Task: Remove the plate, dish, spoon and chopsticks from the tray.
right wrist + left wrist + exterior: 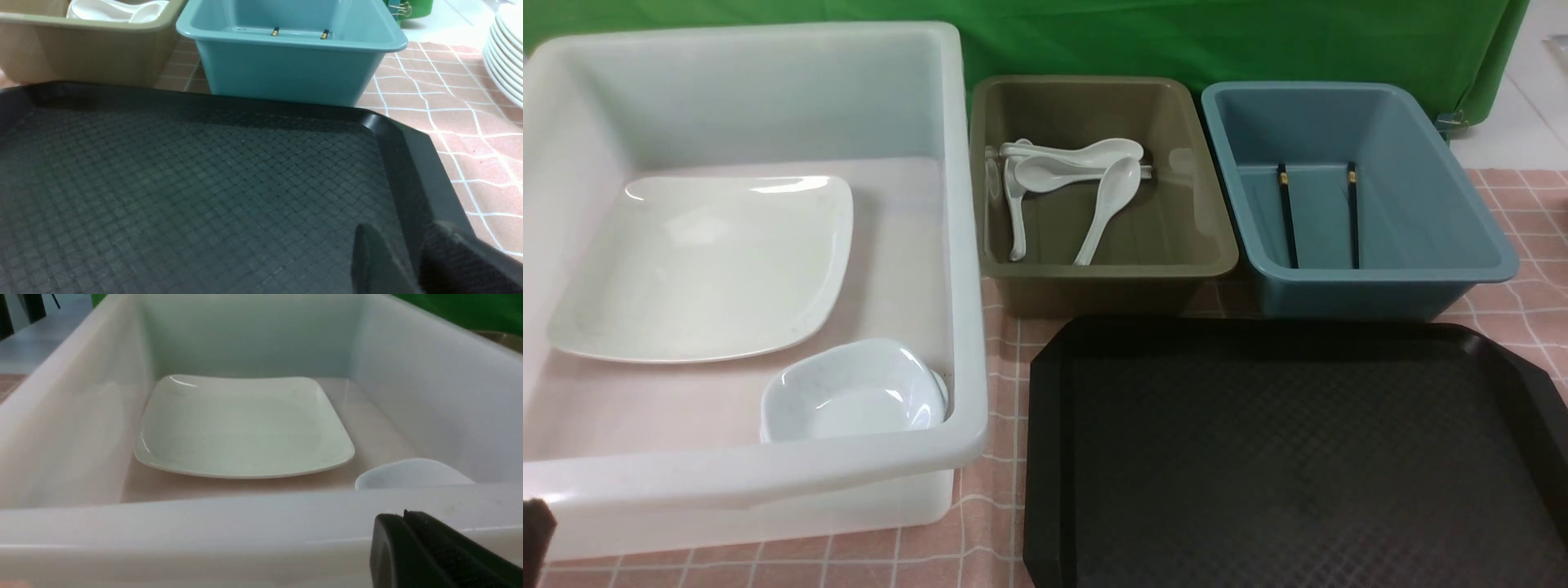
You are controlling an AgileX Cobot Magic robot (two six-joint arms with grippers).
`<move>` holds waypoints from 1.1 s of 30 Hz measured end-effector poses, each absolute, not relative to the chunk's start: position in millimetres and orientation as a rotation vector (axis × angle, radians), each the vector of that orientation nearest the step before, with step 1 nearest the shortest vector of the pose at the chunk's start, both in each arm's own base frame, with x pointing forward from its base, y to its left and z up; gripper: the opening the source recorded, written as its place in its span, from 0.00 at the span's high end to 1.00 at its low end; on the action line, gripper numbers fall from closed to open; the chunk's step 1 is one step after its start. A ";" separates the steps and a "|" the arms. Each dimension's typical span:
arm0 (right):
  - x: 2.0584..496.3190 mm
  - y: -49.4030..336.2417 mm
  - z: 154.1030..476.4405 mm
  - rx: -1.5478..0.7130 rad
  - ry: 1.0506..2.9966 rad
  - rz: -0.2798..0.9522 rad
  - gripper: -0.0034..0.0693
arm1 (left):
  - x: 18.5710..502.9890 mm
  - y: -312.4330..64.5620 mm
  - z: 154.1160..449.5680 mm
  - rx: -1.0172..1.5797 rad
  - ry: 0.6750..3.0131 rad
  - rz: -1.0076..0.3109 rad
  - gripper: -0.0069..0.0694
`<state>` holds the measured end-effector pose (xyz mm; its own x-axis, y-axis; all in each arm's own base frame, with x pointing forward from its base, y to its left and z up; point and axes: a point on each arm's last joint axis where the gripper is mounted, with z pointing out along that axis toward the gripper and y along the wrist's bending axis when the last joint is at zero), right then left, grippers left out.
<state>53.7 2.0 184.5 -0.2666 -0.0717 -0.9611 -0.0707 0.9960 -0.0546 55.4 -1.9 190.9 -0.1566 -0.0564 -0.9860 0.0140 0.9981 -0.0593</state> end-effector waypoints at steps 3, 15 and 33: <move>53.7 2.0 184.5 -0.104 1.842 -0.001 0.62 | 55.4 -3.8 189.8 -0.002 1.729 -0.087 0.91; 53.7 2.0 184.5 -0.104 1.842 -0.001 0.62 | 55.4 -4.6 189.7 0.007 1.728 -0.099 0.91; 53.7 2.0 184.5 -0.104 1.842 -0.001 0.62 | 55.4 -4.6 189.8 0.008 1.727 -0.098 0.91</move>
<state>53.7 2.0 184.5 -0.2666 -0.0717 -0.9611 -0.0707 0.9960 -0.0546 55.4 -4.6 189.8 -0.1583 -0.0511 -0.9861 0.0613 0.9962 -0.0615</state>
